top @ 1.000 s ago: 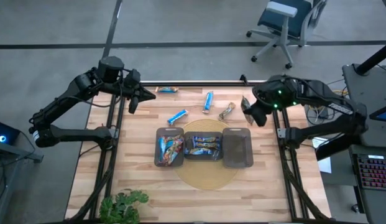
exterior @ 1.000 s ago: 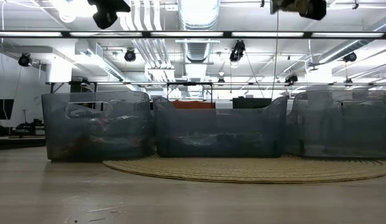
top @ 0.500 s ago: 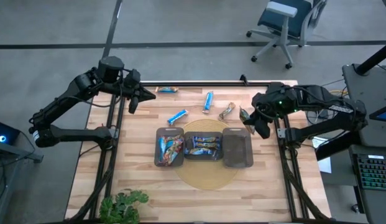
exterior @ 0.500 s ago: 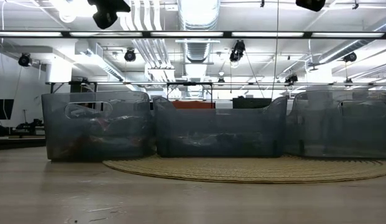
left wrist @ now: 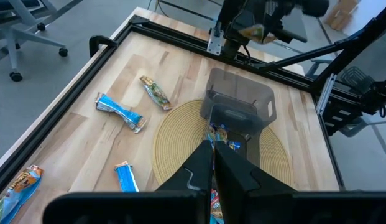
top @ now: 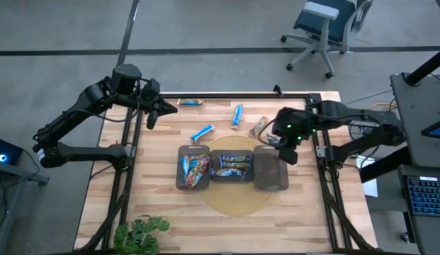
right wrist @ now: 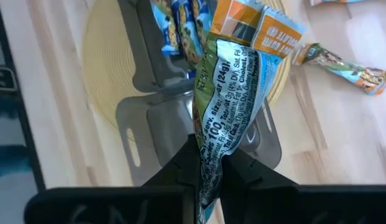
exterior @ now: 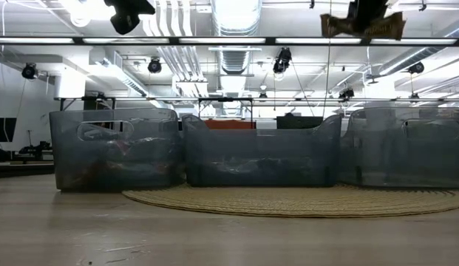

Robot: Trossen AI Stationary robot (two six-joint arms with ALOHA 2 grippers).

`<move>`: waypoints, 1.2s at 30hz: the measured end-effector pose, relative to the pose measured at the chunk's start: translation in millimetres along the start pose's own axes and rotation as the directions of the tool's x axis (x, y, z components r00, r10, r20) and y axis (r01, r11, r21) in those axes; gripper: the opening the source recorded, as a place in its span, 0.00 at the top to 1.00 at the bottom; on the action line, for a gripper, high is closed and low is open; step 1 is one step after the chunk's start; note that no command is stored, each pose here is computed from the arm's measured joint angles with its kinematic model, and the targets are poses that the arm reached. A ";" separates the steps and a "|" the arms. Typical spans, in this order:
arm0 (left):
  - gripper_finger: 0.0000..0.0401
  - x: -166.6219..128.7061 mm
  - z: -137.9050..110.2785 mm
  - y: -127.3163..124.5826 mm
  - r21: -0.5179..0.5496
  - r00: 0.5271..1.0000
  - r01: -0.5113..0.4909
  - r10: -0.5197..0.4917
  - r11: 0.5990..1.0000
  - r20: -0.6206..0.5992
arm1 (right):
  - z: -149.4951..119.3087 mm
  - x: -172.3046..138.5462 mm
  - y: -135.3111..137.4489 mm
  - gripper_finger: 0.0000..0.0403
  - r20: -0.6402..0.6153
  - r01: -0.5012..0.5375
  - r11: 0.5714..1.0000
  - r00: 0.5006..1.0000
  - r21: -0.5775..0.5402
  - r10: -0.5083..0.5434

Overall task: Pick and place Granola Bars by type
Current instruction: Put the orange granola bar into the right black bin

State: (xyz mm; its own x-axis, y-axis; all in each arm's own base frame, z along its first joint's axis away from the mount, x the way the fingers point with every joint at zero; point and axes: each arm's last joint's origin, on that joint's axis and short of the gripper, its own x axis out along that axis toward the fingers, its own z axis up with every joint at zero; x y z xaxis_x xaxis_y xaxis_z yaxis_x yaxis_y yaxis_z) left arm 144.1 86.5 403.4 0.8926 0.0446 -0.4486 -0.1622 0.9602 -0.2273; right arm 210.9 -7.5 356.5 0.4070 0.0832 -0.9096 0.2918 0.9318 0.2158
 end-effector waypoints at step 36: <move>1.00 0.0 0.0 0.0 0.002 1.000 0.000 0.000 1.000 0.000 | -14.2 97.1 -7.0 0.94 -0.165 0.036 0.999 0.986 -0.030 -0.040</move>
State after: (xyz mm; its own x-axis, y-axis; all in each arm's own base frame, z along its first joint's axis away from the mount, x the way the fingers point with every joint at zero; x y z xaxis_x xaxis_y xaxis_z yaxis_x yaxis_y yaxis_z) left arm 144.1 86.4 403.4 0.8926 0.0445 -0.4486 -0.1614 0.9607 -0.2259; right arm 236.1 -0.9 261.6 0.2469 0.1027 -0.9636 0.2799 0.9444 0.1724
